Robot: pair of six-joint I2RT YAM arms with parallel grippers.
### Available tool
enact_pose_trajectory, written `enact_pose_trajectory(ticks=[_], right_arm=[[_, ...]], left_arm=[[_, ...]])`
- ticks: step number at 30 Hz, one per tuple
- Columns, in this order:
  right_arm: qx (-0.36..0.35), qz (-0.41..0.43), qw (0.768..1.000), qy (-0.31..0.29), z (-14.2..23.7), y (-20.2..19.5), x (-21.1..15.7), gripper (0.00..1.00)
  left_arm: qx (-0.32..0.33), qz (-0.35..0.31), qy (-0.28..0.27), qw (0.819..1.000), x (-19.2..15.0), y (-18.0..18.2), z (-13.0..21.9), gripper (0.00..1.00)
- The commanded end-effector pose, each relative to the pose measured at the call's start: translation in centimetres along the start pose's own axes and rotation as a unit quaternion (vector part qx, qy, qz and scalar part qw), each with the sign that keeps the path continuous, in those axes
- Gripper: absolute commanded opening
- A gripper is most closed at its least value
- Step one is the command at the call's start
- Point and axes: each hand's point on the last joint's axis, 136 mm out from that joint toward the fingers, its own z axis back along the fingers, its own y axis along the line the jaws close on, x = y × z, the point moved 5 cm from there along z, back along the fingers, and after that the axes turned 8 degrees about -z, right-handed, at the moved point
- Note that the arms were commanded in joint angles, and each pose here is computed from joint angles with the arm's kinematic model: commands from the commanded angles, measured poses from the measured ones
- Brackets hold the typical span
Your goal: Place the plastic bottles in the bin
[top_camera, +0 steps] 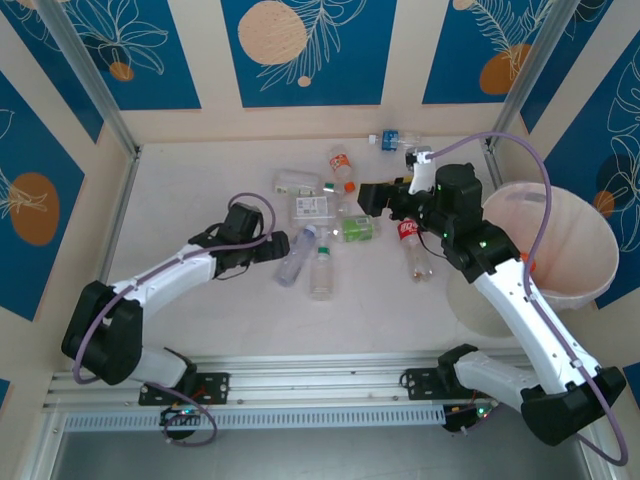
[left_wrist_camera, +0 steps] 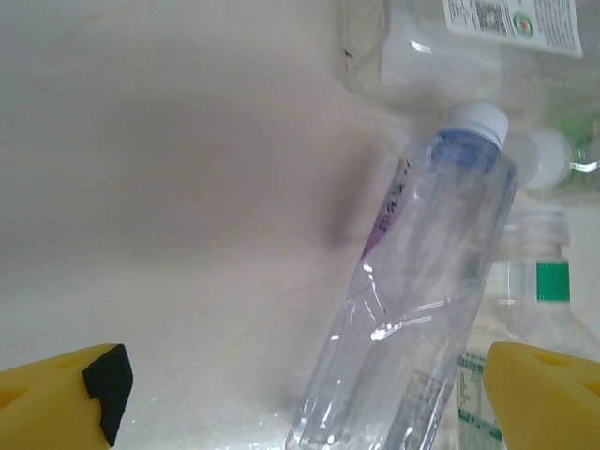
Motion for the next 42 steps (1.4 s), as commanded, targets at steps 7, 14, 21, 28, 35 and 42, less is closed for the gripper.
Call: enact_pose_trajectory(ticks=[7, 14, 21, 28, 35, 42], right_arm=[[-0.016, 0.017, 0.999, -0.026, 0.1, 0.9, 1.5, 1.0], [-0.027, 0.013, 0.999, -0.024, 0.2, 0.6, 1.2, 1.0], [-0.041, 0.014, 0.999, -0.02, 0.3, 0.2, 1.0, 1.0], [-0.053, 0.021, 0.998, -0.02, 0.0, -0.2, 0.9, 1.0], [-0.057, 0.023, 0.998, -0.01, -0.6, -0.4, 0.6, 1.0], [-0.058, 0.006, 0.998, -0.004, -0.9, -0.5, 0.3, 1.0]], left_arm=[[-0.065, -0.156, 0.05, 0.984, -2.9, -4.5, -2.8, 0.85], [0.006, -0.2, 0.078, 0.977, -3.9, -3.9, -4.7, 0.76], [0.063, -0.201, 0.097, 0.973, -4.7, -2.5, -6.0, 0.75], [0.071, -0.205, 0.112, 0.97, -5.0, -2.3, -6.5, 0.54], [0.054, -0.208, 0.086, 0.973, -3.6, -3.3, -5.2, 0.4], [-0.042, -0.215, 0.029, 0.975, -1.6, -6.3, -2.1, 0.34]])
